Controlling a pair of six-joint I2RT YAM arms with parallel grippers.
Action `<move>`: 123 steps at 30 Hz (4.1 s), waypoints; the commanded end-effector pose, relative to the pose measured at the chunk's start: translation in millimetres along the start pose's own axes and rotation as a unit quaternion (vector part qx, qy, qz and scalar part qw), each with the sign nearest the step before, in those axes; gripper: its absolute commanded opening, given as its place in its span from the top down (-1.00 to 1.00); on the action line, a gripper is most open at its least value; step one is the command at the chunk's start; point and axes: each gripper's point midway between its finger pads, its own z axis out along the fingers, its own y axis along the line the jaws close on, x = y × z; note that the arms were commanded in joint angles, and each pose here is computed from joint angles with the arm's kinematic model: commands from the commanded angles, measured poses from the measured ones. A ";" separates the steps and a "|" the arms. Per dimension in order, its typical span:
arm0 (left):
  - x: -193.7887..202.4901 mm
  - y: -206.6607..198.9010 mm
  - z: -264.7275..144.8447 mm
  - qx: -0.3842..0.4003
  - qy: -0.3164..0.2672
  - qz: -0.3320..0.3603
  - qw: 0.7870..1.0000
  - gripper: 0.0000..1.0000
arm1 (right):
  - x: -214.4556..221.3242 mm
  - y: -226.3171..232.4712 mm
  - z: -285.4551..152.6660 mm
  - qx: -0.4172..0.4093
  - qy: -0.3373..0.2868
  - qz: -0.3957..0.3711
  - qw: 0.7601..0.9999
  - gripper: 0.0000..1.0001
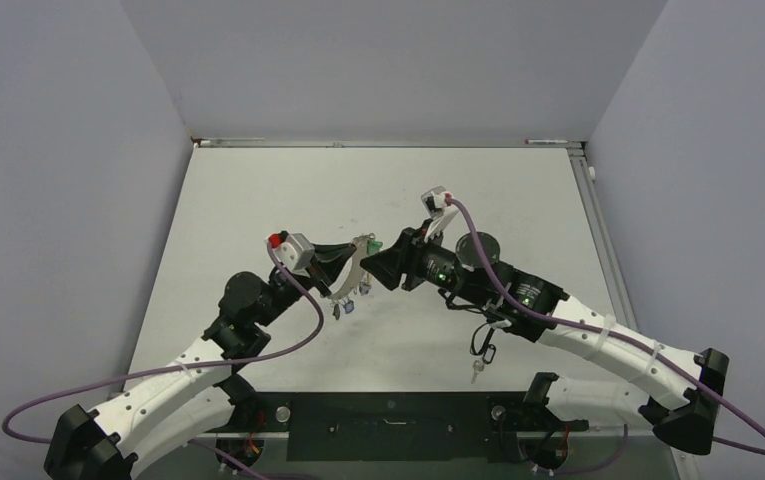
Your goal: Put the keys on the keyring
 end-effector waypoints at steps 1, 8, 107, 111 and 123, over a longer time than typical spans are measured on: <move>-31.4 5.6 1.6 -0.017 -0.055 -0.014 0.998 1.00 | -21.3 4.4 9.3 0.032 -0.100 0.040 0.994 0.17; -32.5 3.8 0.0 -0.010 -0.057 -0.014 0.998 1.00 | -20.3 9.8 24.5 0.061 -0.126 0.049 0.989 0.20; -18.2 -50.4 -40.7 0.186 -0.033 0.279 0.941 1.00 | 65.2 -8.9 20.1 -0.050 0.270 0.062 0.960 0.34; -16.4 -50.5 -40.2 0.187 -0.029 0.277 0.942 1.00 | 64.1 -7.8 25.1 -0.051 0.264 0.063 0.961 0.48; -14.7 -51.5 -40.4 0.188 -0.025 0.279 0.942 1.00 | 60.6 -11.9 31.3 -0.041 0.255 0.070 0.964 0.48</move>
